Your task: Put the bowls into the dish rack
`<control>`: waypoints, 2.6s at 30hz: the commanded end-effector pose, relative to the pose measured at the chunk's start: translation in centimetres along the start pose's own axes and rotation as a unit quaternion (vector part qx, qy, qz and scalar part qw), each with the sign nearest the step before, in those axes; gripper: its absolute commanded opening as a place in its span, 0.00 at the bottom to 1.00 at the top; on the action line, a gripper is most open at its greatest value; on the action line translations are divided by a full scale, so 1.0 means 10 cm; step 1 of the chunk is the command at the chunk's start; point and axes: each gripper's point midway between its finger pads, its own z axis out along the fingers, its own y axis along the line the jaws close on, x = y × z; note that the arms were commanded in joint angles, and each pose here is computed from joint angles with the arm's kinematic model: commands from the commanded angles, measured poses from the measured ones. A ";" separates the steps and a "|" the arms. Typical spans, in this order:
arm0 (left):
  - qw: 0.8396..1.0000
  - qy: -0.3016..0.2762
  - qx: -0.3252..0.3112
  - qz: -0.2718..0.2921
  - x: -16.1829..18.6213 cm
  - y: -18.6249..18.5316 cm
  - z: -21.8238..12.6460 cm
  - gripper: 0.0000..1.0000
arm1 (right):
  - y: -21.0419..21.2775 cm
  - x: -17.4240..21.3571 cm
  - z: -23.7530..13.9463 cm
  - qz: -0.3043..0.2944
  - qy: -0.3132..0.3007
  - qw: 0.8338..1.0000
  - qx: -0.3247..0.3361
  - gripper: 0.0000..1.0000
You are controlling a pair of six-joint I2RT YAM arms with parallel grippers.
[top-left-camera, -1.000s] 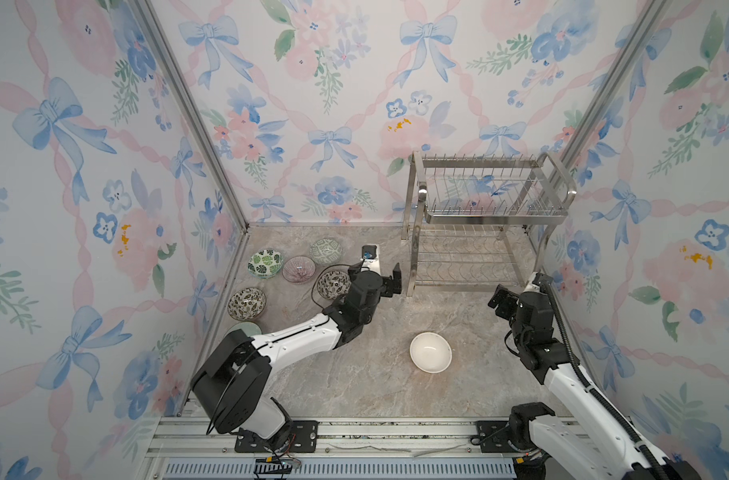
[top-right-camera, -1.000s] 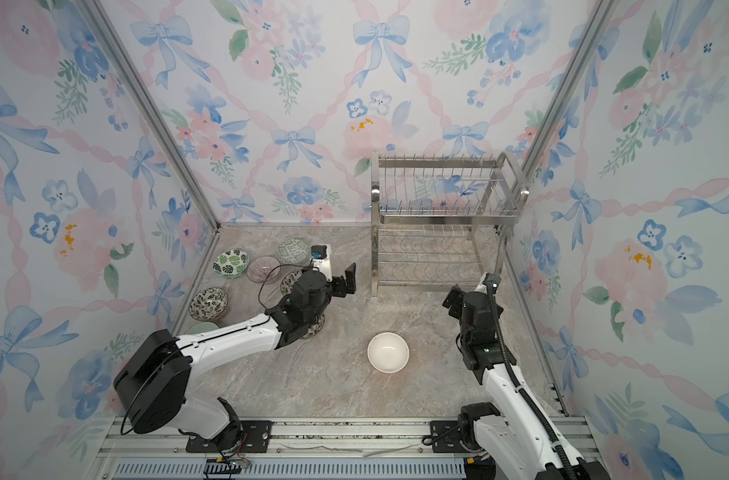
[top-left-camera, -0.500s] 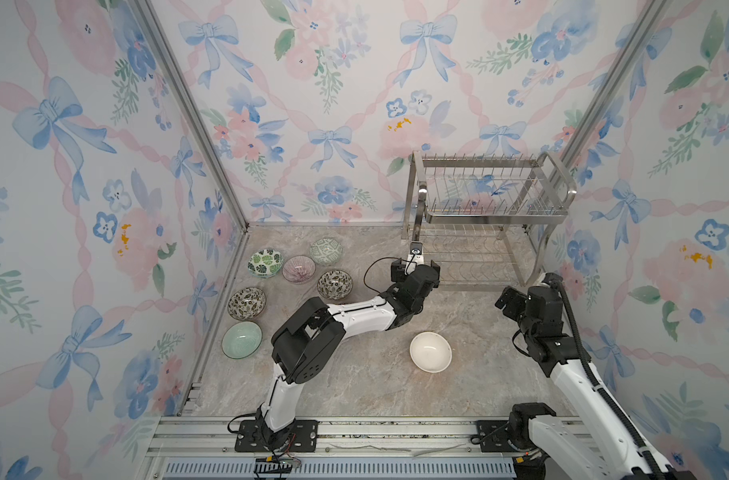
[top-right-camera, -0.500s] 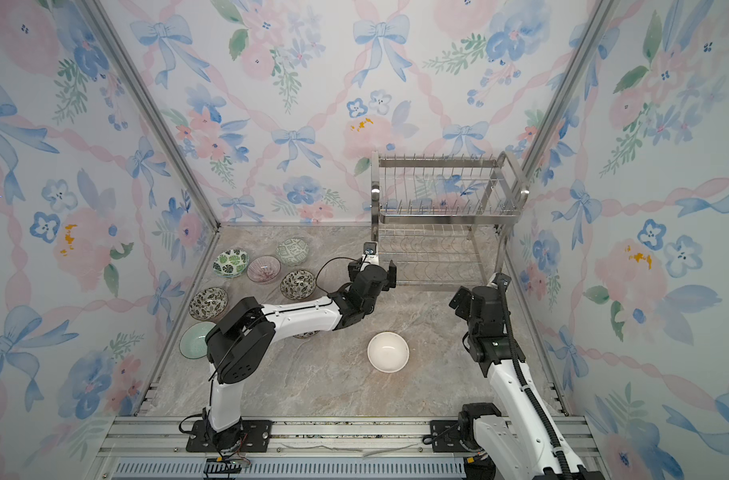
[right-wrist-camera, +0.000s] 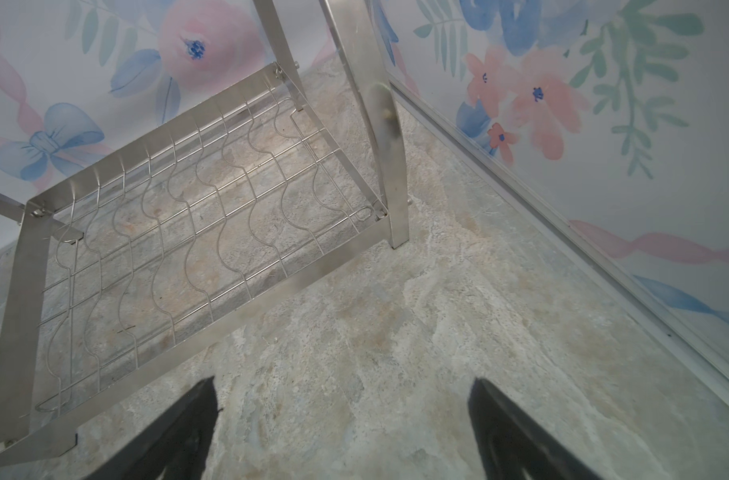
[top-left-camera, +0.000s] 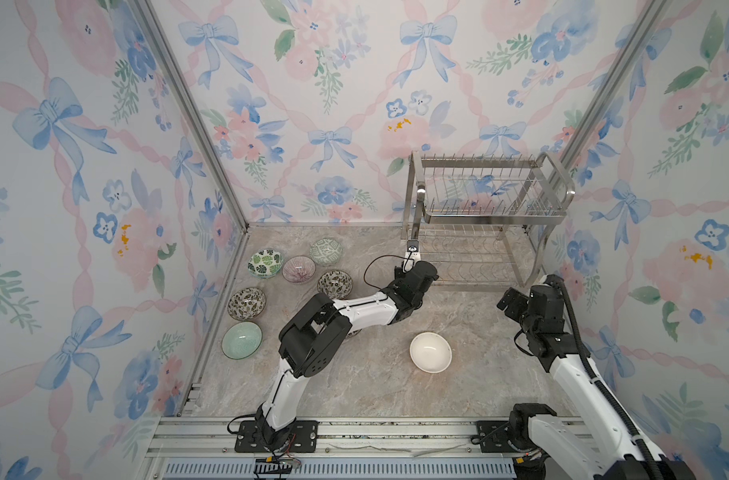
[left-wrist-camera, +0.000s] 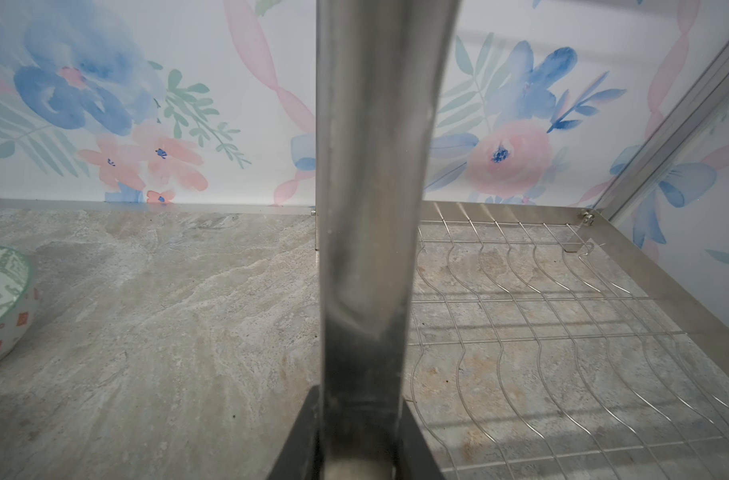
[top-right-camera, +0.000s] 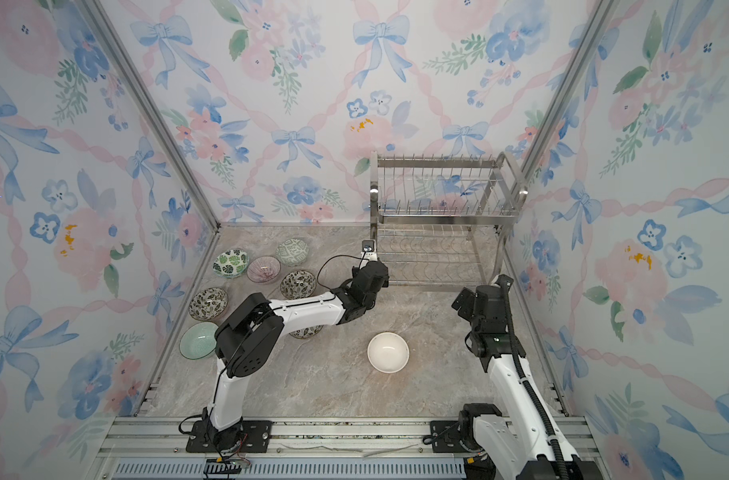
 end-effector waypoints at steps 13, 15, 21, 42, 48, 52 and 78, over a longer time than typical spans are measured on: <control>0.995 -0.016 -0.061 -0.072 -0.24 0.70 -0.12 0.00 | -0.27 -0.19 0.22 0.055 0.009 0.998 0.042 0.97; 0.995 -0.016 -0.061 -0.076 -0.24 0.74 -0.12 0.00 | -0.21 -0.21 0.27 0.057 0.015 0.998 0.033 0.97; 0.996 -0.007 -0.052 -0.079 -0.22 0.77 -0.09 0.00 | -0.14 -0.17 0.37 0.047 0.028 0.998 0.033 0.97; 0.997 0.065 -0.017 -0.042 -0.12 0.58 0.02 0.47 | 0.48 -0.07 0.28 -0.085 0.047 0.995 0.016 0.96; 0.995 0.095 -0.014 0.008 -0.20 0.62 -0.14 0.98 | 0.38 -0.10 0.11 -0.119 0.040 0.990 0.071 0.96; 0.992 0.122 0.020 0.025 -0.20 0.58 -0.32 0.98 | 0.37 -0.19 -0.03 -0.070 0.019 0.996 0.052 0.97; 0.957 0.243 0.158 -0.018 0.26 0.96 -1.77 0.98 | 1.36 0.95 -0.42 -0.281 0.207 0.932 -0.095 0.96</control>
